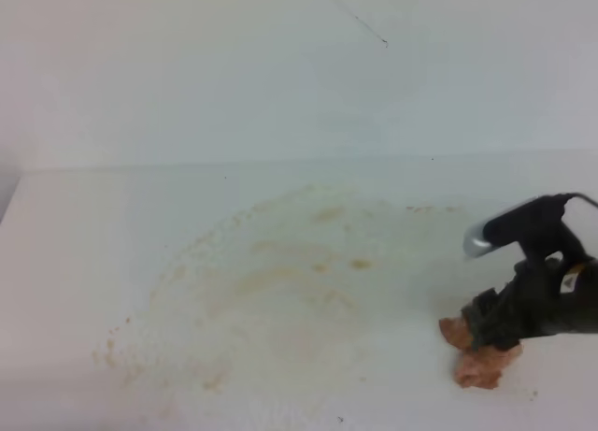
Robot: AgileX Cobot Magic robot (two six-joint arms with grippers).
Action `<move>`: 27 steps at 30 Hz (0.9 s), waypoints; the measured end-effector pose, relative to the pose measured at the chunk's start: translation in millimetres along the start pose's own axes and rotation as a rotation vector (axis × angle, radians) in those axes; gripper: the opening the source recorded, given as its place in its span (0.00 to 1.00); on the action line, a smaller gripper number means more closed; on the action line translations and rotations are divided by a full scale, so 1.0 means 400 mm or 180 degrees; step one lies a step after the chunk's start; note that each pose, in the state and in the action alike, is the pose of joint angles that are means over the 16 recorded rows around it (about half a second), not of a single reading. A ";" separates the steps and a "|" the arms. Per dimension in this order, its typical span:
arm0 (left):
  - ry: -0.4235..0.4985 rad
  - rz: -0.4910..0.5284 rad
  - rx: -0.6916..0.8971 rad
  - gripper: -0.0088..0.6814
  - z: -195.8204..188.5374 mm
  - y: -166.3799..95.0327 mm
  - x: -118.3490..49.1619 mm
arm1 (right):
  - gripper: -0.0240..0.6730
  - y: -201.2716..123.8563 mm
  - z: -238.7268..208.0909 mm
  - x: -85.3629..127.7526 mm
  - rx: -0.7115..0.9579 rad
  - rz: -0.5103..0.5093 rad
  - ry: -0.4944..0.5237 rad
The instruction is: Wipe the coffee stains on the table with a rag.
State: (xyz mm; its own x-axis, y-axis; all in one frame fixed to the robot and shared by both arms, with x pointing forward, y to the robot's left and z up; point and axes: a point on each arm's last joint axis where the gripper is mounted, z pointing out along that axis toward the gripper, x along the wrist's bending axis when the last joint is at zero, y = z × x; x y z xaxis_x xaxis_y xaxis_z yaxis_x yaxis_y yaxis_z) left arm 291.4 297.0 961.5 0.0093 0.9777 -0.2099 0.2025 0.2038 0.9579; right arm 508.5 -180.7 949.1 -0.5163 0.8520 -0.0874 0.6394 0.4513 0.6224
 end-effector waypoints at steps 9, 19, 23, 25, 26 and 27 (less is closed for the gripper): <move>0.0001 0.0000 0.0005 0.01 0.001 -0.004 0.001 | 0.57 0.054 -0.164 -0.003 -0.0566 -0.0050 -0.0063; 0.0000 0.0000 0.0002 0.01 0.000 -0.002 0.000 | 0.16 0.059 -0.282 0.001 -0.0837 -0.0106 -0.0071; 0.0000 0.0000 0.0002 0.01 0.000 -0.002 0.000 | 0.07 0.056 -0.287 0.003 -0.0806 -0.0110 -0.0056; 0.0000 0.0000 0.0002 0.01 0.000 -0.002 0.000 | 0.05 0.054 -0.283 0.003 -0.0778 -0.0110 -0.0050; 0.0002 0.0000 0.0010 0.01 0.001 -0.004 0.001 | 0.04 0.054 -0.279 0.003 -0.0760 -0.0110 -0.0046; 0.0002 0.0000 0.0010 0.01 0.001 -0.004 0.001 | 0.04 0.053 -0.275 0.003 -0.0742 -0.0109 -0.0043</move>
State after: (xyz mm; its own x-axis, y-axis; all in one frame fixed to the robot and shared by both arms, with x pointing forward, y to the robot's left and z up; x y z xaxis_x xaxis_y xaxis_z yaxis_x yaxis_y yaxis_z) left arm 291.4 297.0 959.9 0.0086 0.9777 -0.2099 0.2055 0.2037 0.9572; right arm 458.8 -199.2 1047.8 -0.5268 0.8414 -0.1209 0.4721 0.4079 0.7815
